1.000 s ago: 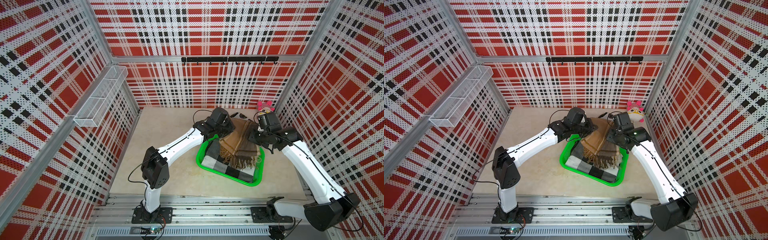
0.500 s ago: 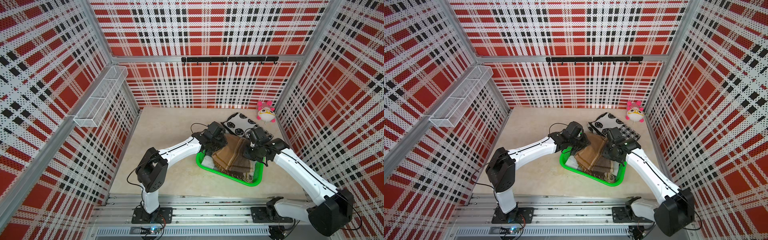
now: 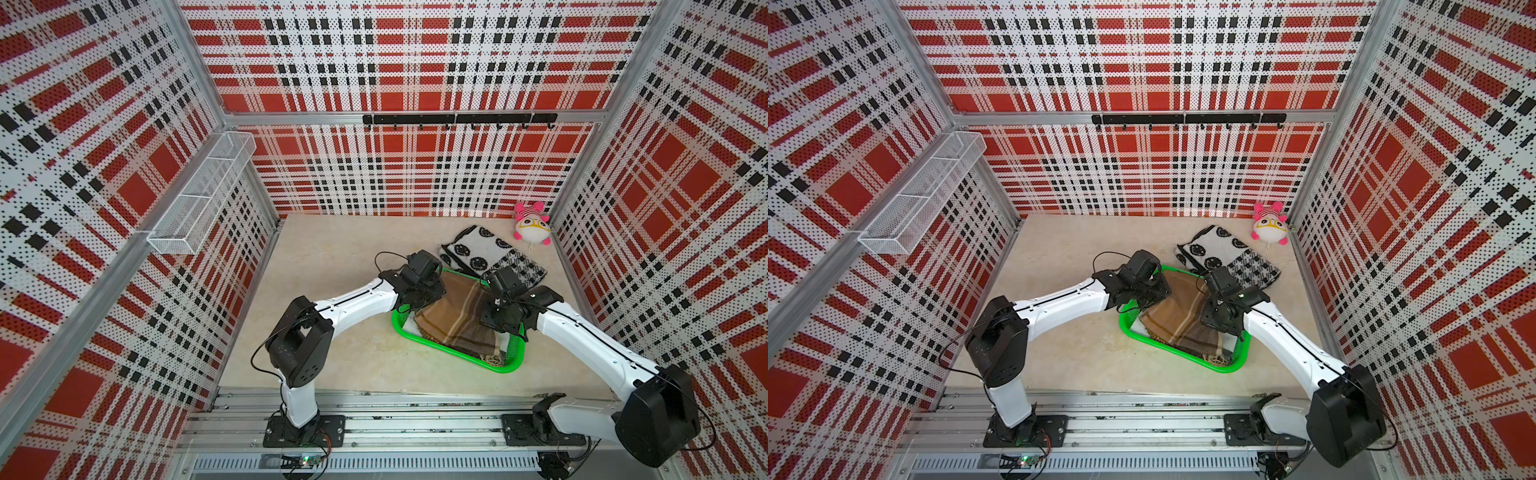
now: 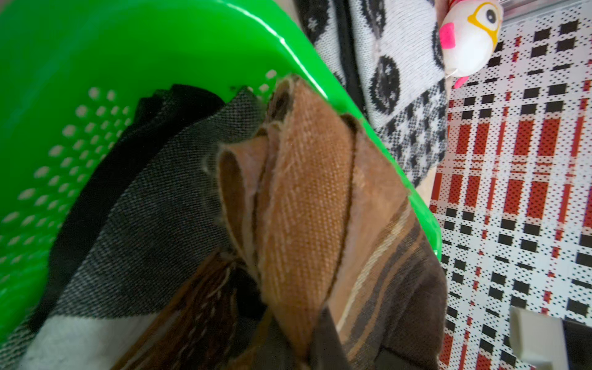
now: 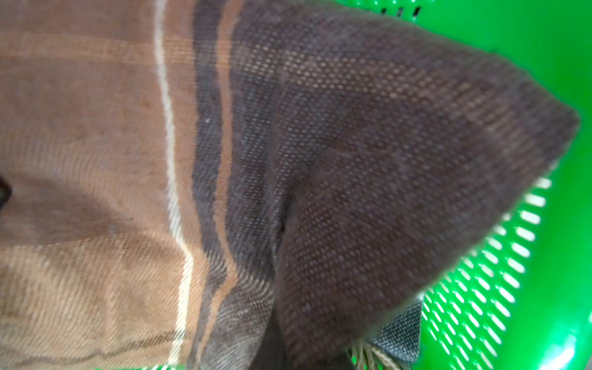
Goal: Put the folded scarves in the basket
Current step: Place the scarf in the basket, then move the basket to the center of the board, then move the scarf to the center of the board, then pick up the scarf at the center of the board.
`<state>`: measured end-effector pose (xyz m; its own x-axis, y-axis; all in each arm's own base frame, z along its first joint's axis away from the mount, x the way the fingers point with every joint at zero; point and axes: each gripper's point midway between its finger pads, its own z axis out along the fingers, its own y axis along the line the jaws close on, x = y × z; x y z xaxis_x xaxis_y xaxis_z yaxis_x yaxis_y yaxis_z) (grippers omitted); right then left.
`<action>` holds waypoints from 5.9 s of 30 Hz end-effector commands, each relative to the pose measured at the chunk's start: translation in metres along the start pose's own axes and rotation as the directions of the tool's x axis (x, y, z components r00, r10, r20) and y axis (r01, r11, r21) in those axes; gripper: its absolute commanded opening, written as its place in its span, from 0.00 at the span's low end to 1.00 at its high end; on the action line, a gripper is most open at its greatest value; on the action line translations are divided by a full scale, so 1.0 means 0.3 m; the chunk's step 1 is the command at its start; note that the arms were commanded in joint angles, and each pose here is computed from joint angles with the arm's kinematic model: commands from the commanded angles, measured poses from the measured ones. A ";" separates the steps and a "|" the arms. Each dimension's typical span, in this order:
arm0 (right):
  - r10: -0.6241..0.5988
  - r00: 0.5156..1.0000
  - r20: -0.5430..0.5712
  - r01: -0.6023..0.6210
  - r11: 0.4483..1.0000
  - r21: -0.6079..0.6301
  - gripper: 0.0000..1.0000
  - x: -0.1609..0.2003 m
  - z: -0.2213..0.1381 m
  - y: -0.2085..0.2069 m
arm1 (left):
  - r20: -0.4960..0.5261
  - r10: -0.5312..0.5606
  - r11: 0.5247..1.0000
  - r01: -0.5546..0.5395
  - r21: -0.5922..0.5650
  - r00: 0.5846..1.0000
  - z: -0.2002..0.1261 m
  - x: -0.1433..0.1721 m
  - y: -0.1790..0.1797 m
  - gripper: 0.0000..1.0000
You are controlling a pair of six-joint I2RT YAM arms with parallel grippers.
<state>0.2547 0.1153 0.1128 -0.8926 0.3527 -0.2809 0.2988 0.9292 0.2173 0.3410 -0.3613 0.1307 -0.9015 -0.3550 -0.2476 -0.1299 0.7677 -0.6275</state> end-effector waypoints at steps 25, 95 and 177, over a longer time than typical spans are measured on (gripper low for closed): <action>0.094 0.985 0.143 -0.123 0.970 0.211 0.53 -0.059 -0.064 -0.137 | 0.245 0.162 0.971 -0.110 -0.214 0.956 -0.136 -0.176 0.029 0.45; 0.247 0.947 0.204 -0.233 0.968 -0.090 0.72 -0.564 0.022 0.046 | 0.382 -0.060 0.896 0.219 -0.387 0.922 -0.329 -0.550 0.824 0.36; 0.347 0.909 0.231 -0.367 0.929 0.049 0.96 -0.216 -0.169 -0.323 | -0.223 0.381 0.885 -0.424 -0.193 0.897 0.228 0.101 0.137 0.98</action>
<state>0.2668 0.0013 0.1557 -0.6363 0.6677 -0.3866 0.6129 0.7418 0.2724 0.3452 -0.3854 0.0582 -0.9447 0.0638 -0.3216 0.1801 0.9206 -0.3465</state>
